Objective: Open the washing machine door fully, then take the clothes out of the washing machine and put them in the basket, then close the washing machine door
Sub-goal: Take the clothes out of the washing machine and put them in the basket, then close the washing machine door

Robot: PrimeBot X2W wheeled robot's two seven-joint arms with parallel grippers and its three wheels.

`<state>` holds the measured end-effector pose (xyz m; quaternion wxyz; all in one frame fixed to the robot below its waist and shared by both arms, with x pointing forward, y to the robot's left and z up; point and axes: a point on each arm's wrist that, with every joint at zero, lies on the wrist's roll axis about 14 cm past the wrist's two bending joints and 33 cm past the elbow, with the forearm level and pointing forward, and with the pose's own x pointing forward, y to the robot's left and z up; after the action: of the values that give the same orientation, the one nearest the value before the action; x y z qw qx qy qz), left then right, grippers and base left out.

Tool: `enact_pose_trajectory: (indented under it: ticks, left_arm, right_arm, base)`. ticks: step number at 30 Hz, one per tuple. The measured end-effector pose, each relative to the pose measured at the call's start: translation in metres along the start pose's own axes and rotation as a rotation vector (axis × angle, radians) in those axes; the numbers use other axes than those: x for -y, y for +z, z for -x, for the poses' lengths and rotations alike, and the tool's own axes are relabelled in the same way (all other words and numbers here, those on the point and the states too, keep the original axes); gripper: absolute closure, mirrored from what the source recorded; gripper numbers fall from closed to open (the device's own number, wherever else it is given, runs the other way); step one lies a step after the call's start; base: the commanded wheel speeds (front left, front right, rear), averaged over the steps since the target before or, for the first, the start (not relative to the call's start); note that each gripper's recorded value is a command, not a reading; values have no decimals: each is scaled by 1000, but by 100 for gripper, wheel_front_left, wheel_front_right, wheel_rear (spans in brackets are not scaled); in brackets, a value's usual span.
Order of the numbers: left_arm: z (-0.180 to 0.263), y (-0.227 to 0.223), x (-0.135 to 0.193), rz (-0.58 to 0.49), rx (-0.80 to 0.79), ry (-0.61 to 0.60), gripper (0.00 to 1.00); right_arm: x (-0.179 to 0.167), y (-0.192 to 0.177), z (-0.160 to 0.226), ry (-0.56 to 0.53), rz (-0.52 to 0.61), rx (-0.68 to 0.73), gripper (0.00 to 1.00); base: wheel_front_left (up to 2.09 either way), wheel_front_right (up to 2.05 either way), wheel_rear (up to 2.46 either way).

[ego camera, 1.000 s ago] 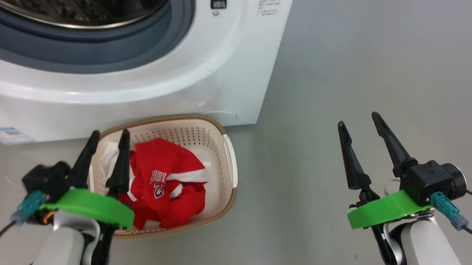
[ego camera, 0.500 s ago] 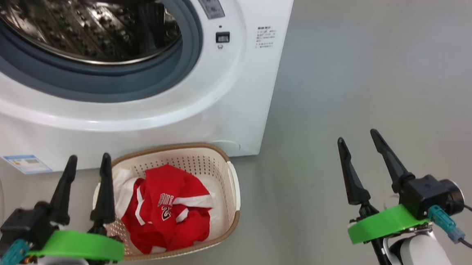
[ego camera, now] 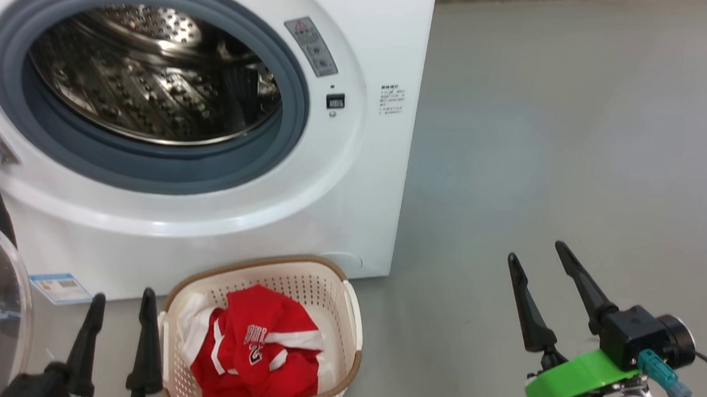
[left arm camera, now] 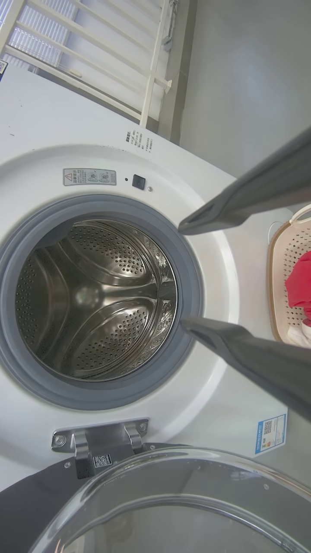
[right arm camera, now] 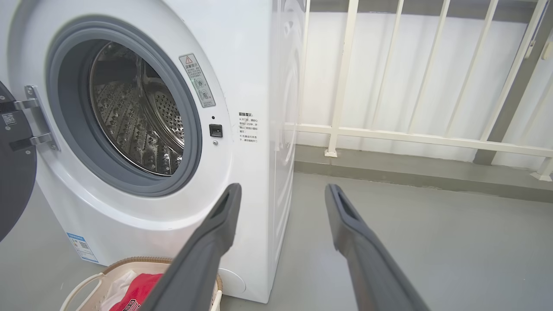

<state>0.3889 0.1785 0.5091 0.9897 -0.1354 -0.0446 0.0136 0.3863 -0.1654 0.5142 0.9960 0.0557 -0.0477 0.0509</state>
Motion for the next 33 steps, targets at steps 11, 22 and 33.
enact_pose_trajectory:
  ticks: [11,22,33]
  left_arm:
    - [26,12,-4,-37,24,7,0]
    - [27,15,-8,-59,25,18,0]
    - [29,12,-10,-68,10,20,0]
  right_arm:
    - [6,15,22,-30,0,41,0]
    - [7,12,27,-34,-2,33,0]
    - [7,11,27,-34,-6,31,0]
  base:
    - [0,0,0]
    - [-7,6,1]
    - [-128,128,0]
